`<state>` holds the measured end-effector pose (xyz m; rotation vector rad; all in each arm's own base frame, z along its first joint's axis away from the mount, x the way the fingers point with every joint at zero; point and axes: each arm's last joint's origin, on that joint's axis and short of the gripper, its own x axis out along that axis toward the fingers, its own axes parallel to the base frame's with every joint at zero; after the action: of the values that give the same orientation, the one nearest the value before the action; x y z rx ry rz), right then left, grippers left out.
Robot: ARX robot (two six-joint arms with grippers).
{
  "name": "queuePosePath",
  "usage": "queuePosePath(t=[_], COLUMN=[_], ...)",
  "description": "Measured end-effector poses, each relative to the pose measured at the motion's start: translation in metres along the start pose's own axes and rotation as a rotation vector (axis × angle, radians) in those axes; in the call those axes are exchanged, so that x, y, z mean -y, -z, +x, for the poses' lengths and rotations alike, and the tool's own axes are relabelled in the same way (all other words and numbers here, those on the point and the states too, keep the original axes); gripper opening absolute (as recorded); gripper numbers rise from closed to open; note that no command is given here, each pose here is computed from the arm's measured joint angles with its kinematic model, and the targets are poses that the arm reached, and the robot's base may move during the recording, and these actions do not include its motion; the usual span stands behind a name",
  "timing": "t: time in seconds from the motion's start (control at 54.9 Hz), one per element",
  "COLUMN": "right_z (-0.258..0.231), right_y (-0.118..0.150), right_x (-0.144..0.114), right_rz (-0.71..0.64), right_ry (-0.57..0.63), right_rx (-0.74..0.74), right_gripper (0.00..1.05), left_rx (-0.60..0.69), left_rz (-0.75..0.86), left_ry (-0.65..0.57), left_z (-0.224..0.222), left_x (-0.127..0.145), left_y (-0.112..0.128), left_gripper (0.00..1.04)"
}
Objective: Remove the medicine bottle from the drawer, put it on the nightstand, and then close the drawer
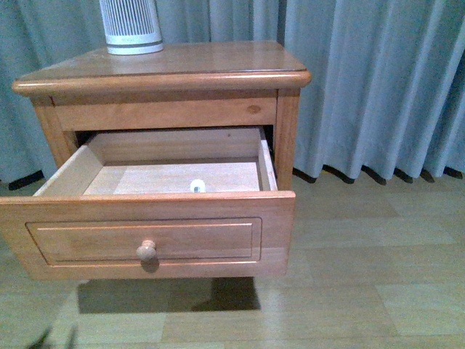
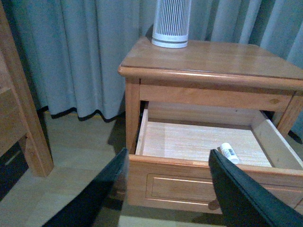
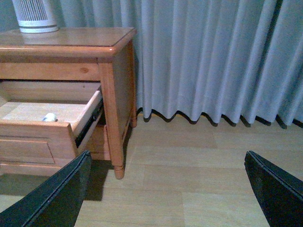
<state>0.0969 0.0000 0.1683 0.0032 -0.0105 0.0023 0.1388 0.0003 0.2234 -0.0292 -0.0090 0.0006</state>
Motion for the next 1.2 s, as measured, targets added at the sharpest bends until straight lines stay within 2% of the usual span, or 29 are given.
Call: queuePosePath(t=[0.255, 0.929, 1.002, 1.057, 1.148, 1.203], right_z=[0.0, 0.0, 0.002, 0.012, 0.051, 0.071], right_y=[0.0, 0.0, -0.001, -0.015, -0.069, -0.089], right_x=[0.0, 0.0, -0.001, -0.002, -0.003, -0.005], right_rz=[0.0, 0.0, 0.043, 0.055, 0.048, 0.039], right_ry=[0.005, -0.001, -0.085, -0.135, -0.148, -0.154], right_rx=[0.0, 0.0, -0.116, -0.18, -0.121, -0.099], right_gripper=[0.98, 0.98, 0.98, 0.98, 0.98, 0.98], left_rx=[-0.01, 0.004, -0.005, 0.0, -0.022, -0.007], left_rz=[0.014, 0.018, 0.019, 0.019, 0.019, 0.019], left_ry=[0.002, 0.0, -0.001, 0.0, 0.0, 0.0], left_z=[-0.011, -0.029, -0.03, -0.031, -0.04, -0.041], left_x=[0.0, -0.001, -0.001, -0.001, -0.001, -0.001], left_y=[0.023, 0.051, 0.055, 0.054, 0.058, 0.057], left_gripper=[0.03, 0.04, 0.04, 0.04, 0.04, 0.04])
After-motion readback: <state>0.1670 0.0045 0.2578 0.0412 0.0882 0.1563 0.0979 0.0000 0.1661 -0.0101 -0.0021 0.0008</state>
